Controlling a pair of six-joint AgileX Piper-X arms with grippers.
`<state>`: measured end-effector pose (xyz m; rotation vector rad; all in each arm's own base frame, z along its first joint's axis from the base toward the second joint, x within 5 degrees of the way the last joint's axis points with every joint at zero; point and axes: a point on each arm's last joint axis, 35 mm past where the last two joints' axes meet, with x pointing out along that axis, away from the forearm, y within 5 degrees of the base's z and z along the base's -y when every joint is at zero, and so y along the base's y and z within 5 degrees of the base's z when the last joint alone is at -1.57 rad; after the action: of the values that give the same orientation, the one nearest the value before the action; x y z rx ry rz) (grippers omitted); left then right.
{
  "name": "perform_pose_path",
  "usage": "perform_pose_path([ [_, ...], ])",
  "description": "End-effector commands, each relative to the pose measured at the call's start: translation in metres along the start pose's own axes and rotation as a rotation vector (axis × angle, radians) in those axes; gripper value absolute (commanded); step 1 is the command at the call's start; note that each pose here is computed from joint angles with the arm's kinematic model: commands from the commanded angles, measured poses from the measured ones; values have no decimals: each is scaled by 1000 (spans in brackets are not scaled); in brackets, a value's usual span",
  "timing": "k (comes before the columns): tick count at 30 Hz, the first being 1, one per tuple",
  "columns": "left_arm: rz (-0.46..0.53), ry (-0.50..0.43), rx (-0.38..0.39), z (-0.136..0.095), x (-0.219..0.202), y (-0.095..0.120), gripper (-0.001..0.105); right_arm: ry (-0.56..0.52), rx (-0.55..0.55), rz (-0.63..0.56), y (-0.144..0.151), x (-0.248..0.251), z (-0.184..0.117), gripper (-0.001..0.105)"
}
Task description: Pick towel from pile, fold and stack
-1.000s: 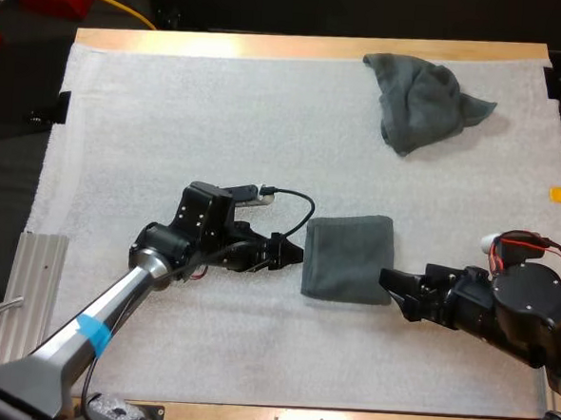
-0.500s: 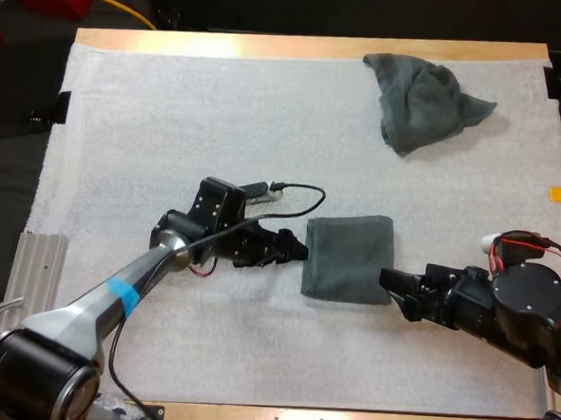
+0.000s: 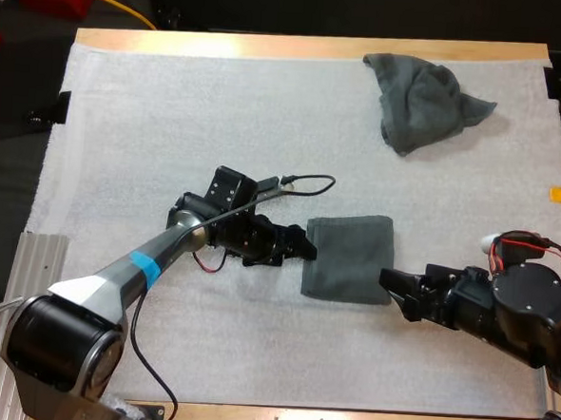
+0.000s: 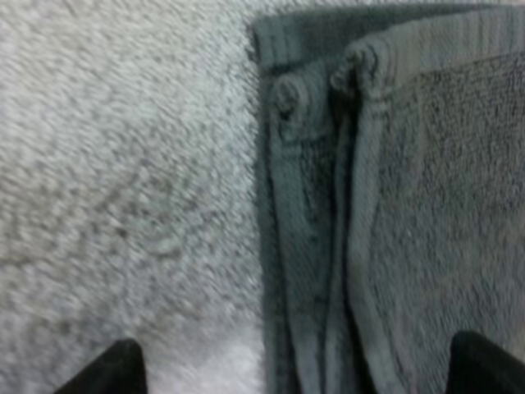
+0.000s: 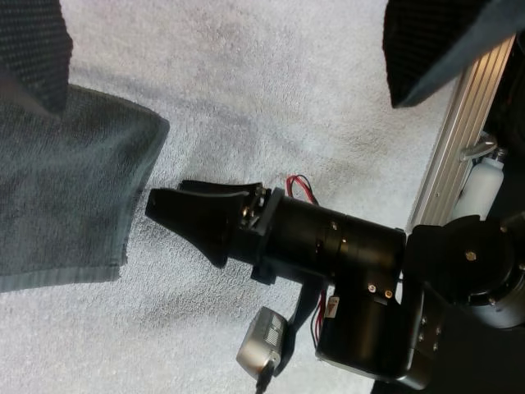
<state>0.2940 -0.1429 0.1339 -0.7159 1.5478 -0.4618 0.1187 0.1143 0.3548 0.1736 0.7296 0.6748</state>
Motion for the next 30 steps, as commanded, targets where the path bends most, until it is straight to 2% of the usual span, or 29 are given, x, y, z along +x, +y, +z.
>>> perform_pose_path([
  [1,-4,28,7,-3,4,-4,71,-8,1,-4,1,-3,1,75],
  [5,4,59,35,-13,14,-14,71,11,2,-12,0,-3,-1,75],
  [11,5,135,30,-20,37,-24,71,24,4,-18,-1,-3,-2,75],
  [17,-19,174,51,-17,48,-41,71,24,4,-18,-1,-3,-2,75],
  [21,-42,190,54,-15,49,-45,70,24,4,-18,-1,-3,-2,75],
  [24,-41,190,54,-15,49,-45,59,24,4,-18,-1,-3,-2,75],
  [26,-39,192,54,-15,49,-44,40,24,4,-18,-1,-3,-2,75],
  [28,-35,197,59,-16,49,-44,26,24,4,-18,-1,-3,-2,75],
  [29,-27,206,66,-17,49,-42,15,24,4,-18,-1,-3,-2,75],
  [30,-24,211,83,-18,49,-42,10,24,4,-18,-1,-3,-2,75],
])
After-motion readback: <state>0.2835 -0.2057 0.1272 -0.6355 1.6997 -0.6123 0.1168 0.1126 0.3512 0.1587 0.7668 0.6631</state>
